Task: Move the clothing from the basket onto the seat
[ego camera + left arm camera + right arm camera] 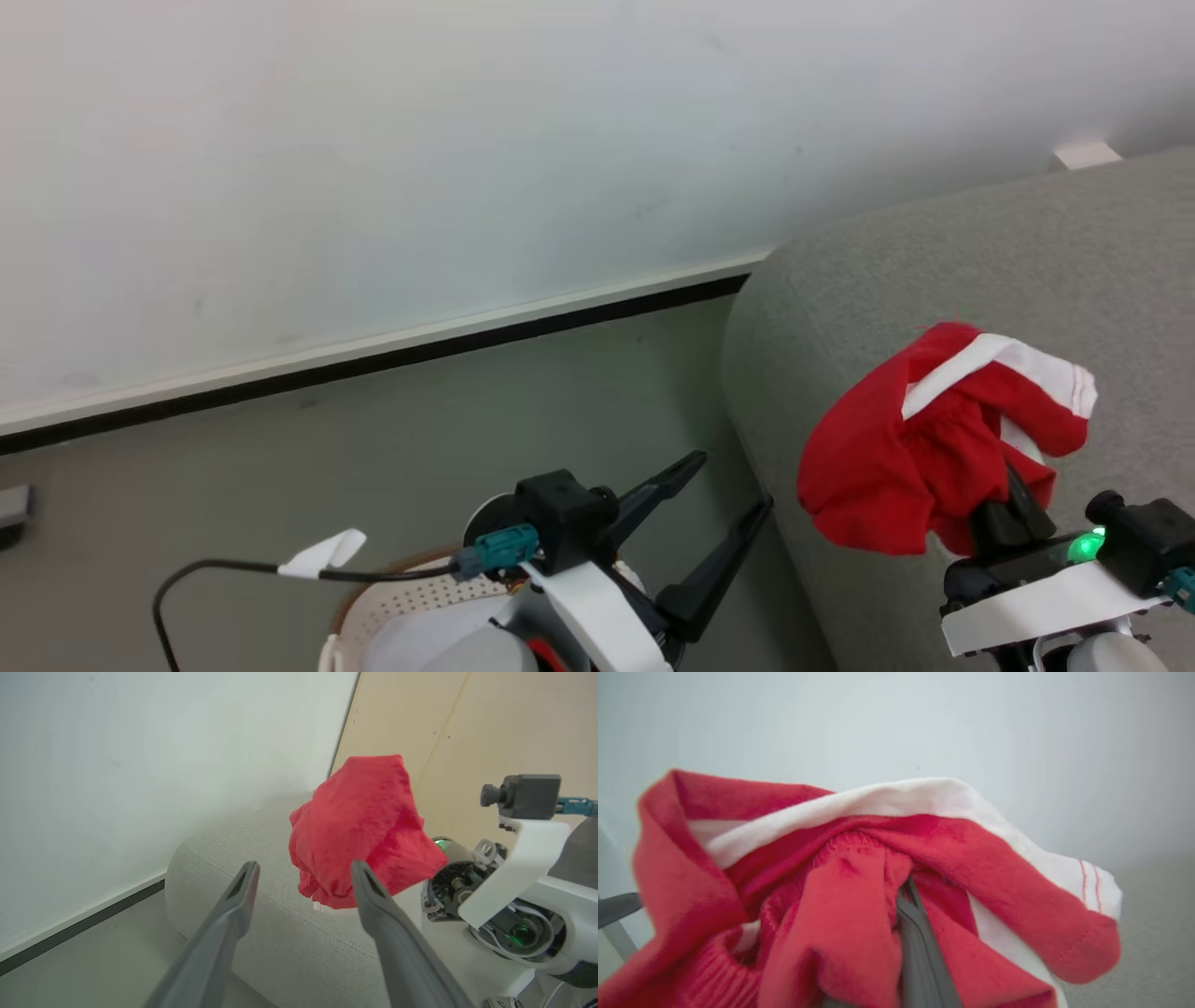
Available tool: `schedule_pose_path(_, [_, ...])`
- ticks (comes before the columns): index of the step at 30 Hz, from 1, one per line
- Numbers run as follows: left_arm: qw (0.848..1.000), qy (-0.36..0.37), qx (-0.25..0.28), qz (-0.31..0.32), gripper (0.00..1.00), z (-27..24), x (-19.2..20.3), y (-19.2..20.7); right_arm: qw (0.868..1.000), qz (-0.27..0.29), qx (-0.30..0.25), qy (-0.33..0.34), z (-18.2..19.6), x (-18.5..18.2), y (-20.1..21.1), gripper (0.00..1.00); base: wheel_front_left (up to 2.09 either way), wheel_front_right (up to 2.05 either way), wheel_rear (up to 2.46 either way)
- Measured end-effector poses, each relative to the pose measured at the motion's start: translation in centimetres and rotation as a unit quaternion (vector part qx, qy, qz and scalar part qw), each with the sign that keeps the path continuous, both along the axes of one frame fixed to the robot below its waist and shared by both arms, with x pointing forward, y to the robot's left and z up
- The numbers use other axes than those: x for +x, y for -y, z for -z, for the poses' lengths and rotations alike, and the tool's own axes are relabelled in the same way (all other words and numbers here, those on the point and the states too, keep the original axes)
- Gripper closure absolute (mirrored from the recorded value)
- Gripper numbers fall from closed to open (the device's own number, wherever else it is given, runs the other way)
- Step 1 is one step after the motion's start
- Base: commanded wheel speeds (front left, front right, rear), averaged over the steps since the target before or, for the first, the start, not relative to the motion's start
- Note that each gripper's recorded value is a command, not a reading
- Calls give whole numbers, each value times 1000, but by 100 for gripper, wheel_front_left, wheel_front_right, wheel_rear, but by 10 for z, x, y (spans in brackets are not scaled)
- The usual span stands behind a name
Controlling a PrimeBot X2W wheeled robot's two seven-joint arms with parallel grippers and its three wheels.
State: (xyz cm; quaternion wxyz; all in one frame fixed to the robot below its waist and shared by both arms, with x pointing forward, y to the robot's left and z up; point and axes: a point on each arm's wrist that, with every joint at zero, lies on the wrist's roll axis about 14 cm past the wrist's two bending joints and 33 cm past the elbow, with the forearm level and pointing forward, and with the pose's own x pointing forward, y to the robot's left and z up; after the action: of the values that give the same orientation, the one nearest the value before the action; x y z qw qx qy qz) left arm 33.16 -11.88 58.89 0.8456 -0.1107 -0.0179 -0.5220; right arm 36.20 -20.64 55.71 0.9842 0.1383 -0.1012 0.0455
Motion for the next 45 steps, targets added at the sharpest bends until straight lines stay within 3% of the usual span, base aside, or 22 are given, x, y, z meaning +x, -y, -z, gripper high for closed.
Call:
schedule_pose_path(11, [997,6,25,68,0,23,-3,39,993,118,-1,-8,5,-37,69,100,0,0,0])
schedule_pose_path(21, [996,11,24,82,0,27,2,50,990,139,-2,-10,3,-38,81,100,0,0,0])
schedule_pose_path(38, [998,7,24,62,0,55,53,37,986,137,-85,-45,-27,74,132,100,0,0,0])
schedule_pose_path(45, [998,-12,29,46,0,84,83,26,974,171,-124,-77,-27,130,182,100,0,0,0])
